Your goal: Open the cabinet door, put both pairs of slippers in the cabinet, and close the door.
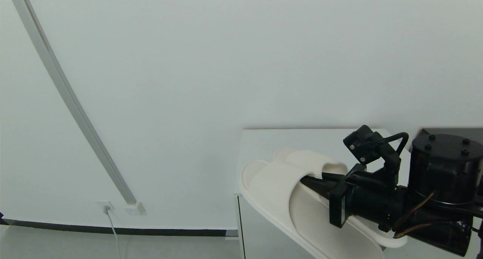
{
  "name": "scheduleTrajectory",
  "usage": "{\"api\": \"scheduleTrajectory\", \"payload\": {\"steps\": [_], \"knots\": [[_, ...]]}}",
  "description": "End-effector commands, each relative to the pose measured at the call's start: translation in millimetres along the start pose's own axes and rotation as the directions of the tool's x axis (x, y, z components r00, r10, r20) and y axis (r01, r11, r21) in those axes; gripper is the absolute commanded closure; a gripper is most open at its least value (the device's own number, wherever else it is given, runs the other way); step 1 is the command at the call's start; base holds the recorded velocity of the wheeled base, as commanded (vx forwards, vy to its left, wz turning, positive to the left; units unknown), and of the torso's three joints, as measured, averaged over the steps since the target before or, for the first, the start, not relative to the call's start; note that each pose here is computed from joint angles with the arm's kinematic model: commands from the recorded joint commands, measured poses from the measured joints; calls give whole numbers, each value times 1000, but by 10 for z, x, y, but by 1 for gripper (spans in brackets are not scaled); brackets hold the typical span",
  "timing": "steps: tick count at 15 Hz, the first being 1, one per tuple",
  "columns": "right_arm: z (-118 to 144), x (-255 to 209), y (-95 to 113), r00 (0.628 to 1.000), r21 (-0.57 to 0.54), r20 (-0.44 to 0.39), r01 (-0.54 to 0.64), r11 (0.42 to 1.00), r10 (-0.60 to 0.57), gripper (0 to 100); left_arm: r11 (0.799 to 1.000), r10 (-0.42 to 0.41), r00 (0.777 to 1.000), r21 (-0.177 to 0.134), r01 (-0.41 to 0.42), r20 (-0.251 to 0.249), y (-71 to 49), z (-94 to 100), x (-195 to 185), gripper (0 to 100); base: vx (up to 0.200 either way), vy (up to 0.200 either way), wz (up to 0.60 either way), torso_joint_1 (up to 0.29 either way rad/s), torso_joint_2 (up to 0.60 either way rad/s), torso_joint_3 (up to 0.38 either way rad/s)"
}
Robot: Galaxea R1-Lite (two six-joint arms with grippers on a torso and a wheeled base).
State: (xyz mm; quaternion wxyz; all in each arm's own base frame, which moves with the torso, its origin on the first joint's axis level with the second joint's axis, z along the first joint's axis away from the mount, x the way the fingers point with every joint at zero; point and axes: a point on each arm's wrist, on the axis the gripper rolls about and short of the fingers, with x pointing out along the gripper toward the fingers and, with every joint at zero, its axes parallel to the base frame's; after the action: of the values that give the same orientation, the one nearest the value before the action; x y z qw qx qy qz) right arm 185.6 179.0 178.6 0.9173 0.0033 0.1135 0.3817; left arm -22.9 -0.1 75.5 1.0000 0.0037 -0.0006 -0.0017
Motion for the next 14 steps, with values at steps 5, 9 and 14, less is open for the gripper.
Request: {"api": "scheduleTrajectory", "payload": {"steps": [5,9,14], "knots": [[-86,-17,11,999,-13,-37,-5,1000,4,100,1000,0,1000,0,0,-1,0,0,1,100,-160,0,0,-3,2,2],[-143,-44,14,998,-22,-57,-5,1000,4,100,1000,0,1000,-1,0,-1,0,0,1,100,0,0,0,0,0,0],[-168,-68,13,998,-43,-65,-6,999,3,100,1000,2,1000,-3,-2,0,0,2,1,100,0,0,0,0,0,0]]}}
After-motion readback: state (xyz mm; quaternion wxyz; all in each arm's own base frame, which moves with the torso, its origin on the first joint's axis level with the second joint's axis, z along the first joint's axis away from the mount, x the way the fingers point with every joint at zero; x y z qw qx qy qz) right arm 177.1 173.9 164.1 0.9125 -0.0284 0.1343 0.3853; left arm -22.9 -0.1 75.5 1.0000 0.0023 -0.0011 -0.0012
